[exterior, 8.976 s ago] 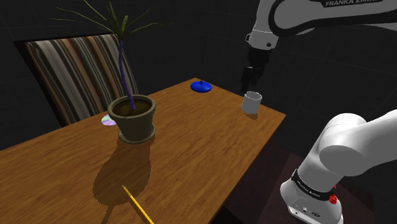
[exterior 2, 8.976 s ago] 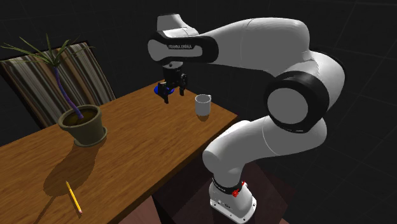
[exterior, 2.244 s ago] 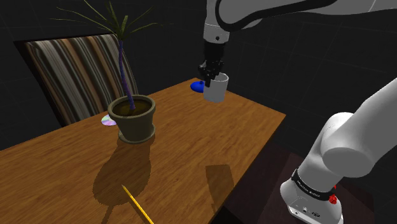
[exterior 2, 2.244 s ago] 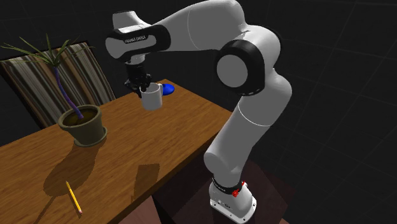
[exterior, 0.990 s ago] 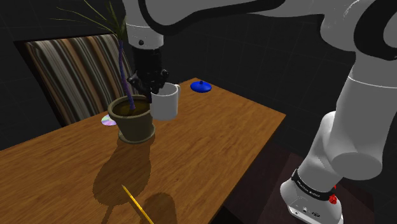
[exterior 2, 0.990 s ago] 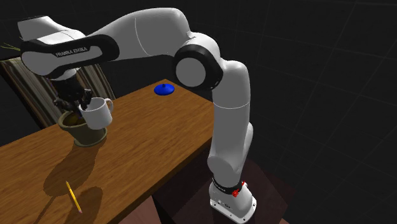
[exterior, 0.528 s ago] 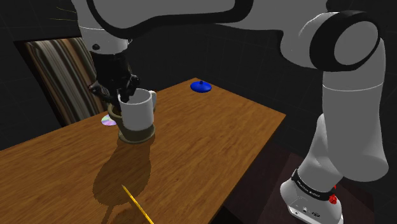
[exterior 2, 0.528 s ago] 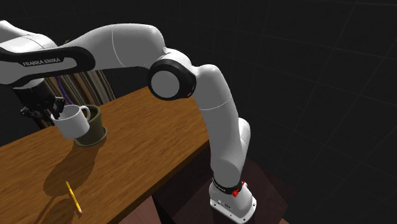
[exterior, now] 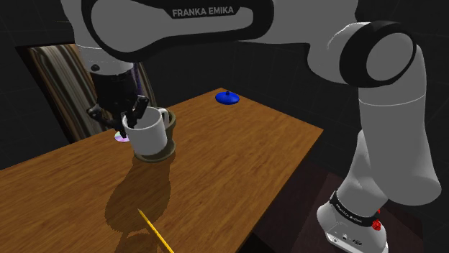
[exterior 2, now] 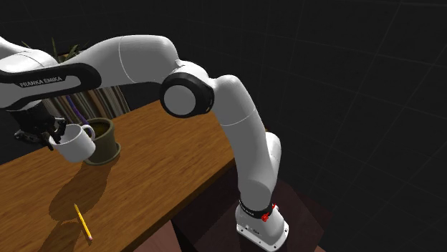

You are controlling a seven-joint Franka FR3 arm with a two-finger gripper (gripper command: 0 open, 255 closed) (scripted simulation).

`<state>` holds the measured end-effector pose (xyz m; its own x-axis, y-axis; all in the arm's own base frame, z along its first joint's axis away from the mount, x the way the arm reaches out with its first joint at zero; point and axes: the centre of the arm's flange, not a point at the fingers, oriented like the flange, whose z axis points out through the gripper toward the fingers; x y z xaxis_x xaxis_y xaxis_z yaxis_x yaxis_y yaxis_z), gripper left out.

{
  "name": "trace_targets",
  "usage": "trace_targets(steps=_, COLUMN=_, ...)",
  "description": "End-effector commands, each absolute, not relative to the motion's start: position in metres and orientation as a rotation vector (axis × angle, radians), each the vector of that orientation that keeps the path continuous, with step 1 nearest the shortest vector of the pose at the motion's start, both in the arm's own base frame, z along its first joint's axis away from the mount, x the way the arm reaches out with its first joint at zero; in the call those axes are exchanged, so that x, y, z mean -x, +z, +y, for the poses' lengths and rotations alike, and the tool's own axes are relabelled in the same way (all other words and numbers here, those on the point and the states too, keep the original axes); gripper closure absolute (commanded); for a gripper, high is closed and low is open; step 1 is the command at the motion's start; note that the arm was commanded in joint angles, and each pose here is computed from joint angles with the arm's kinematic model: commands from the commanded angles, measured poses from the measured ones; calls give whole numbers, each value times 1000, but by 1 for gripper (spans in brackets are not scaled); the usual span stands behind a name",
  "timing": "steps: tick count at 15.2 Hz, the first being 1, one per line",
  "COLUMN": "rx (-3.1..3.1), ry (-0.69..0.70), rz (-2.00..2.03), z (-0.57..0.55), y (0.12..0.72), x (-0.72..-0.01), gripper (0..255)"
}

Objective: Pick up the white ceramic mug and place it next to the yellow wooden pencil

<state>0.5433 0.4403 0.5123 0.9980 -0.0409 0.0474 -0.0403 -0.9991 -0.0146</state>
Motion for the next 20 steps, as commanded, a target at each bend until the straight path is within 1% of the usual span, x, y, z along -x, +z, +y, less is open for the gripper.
trace_targets(steps=1, rx=3139, ry=-64, rz=77, z=435, y=494, x=-548, gripper=255)
trace_targets(steps=20, rx=3139, ry=-64, rz=77, z=435, y=394, x=-548, gripper=255)
